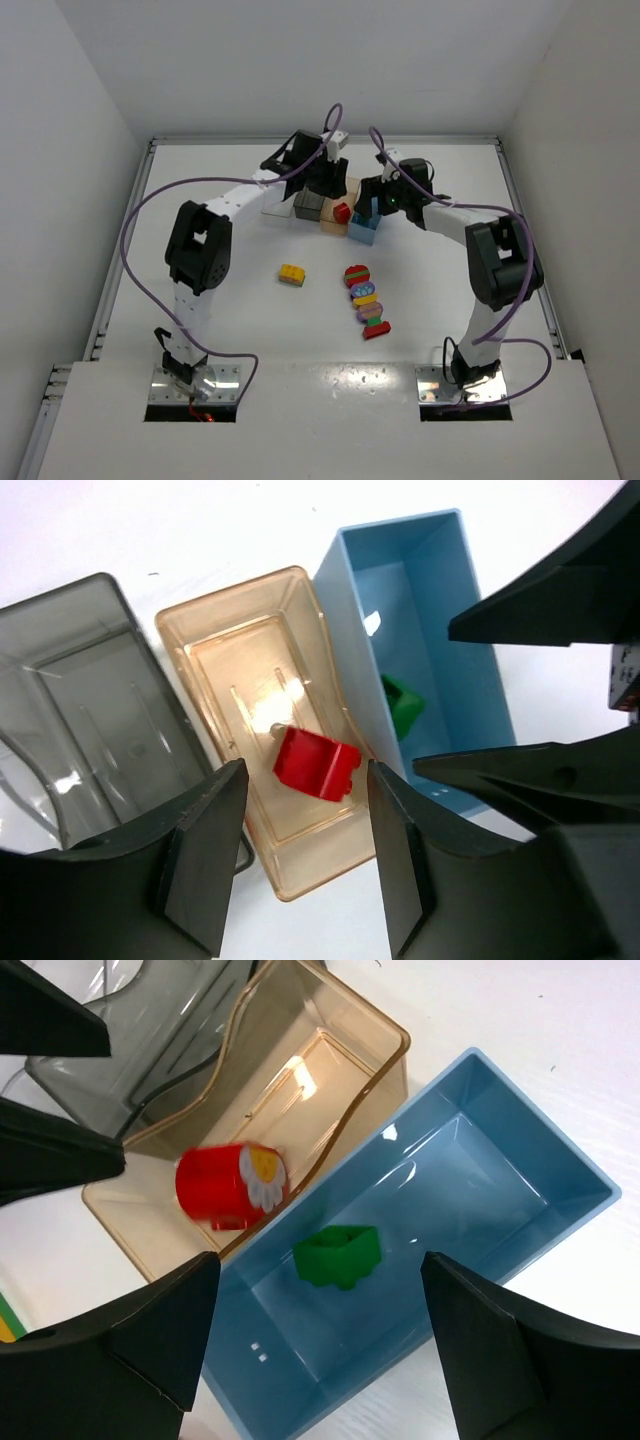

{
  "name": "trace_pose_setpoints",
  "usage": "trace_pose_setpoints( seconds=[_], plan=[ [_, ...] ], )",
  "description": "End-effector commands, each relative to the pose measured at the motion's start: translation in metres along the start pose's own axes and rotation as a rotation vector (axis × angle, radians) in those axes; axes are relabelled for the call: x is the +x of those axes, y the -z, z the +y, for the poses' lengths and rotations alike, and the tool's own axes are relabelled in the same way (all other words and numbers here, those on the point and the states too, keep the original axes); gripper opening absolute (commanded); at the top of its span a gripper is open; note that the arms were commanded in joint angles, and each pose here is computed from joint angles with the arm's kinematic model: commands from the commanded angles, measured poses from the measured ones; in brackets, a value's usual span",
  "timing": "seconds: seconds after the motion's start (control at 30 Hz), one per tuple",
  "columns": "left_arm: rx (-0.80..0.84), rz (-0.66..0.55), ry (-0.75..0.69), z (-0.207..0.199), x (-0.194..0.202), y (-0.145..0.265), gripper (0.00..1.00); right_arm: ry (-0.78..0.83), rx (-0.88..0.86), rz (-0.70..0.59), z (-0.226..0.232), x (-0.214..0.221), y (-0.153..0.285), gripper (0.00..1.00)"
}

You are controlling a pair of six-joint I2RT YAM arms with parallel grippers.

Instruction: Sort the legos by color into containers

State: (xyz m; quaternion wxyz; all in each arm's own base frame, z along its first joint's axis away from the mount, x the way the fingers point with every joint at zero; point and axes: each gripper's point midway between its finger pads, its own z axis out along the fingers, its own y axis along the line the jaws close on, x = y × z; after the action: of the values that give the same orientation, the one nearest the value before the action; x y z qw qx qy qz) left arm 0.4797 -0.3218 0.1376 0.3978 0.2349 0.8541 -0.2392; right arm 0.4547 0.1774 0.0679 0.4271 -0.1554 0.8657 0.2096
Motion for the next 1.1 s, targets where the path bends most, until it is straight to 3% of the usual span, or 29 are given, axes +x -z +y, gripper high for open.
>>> trace_pose_setpoints(
  seconds=[0.0, 0.1, 0.2, 0.3, 0.33, 0.37, 0.43, 0.5, 0.6, 0.8, 1.07],
  plan=[
    [0.063, -0.105, -0.048, -0.029, -0.042, 0.025, 0.57, 0.051, -0.037, -0.123, 0.012, -0.050, 0.020, 0.82],
    [0.132, -0.142, -0.096, -0.048, -0.054, 0.058, 0.57, 0.080, -0.136, -0.184, 0.035, -0.073, 0.045, 0.82],
    [0.194, -0.128, -0.127, -0.046, -0.041, 0.101, 0.58, 0.118, -0.296, -0.141, 0.067, -0.061, 0.067, 0.82],
    [0.324, 0.024, -0.315, -0.038, 0.010, 0.134, 0.58, 0.172, -0.435, -0.100, 0.092, -0.044, 0.092, 0.82],
    [0.354, 0.145, -0.344, -0.037, 0.042, 0.155, 0.58, 0.172, -0.450, -0.059, 0.095, -0.032, 0.098, 0.82],
    [0.368, 0.185, -0.523, -0.024, 0.056, 0.163, 0.58, 0.177, -0.476, -0.043, 0.100, -0.023, 0.106, 0.82],
    [0.423, 0.326, -0.669, -0.018, 0.099, 0.188, 0.58, 0.191, -0.497, -0.008, 0.103, -0.007, 0.115, 0.82],
    [0.431, 0.436, -0.705, -0.005, 0.140, 0.202, 0.58, 0.213, -0.499, 0.005, 0.104, 0.005, 0.123, 0.81],
    [0.441, 0.486, -0.805, -0.002, 0.173, 0.213, 0.58, 0.226, -0.500, 0.018, 0.105, 0.014, 0.127, 0.81],
    [0.434, 0.426, -0.958, -0.006, 0.181, 0.193, 0.58, 0.219, -0.501, 0.029, 0.105, 0.014, 0.129, 0.81],
    [0.461, 0.327, -0.989, -0.014, 0.168, 0.159, 0.58, 0.211, -0.477, 0.025, 0.096, 0.010, 0.127, 0.81]
  ],
)
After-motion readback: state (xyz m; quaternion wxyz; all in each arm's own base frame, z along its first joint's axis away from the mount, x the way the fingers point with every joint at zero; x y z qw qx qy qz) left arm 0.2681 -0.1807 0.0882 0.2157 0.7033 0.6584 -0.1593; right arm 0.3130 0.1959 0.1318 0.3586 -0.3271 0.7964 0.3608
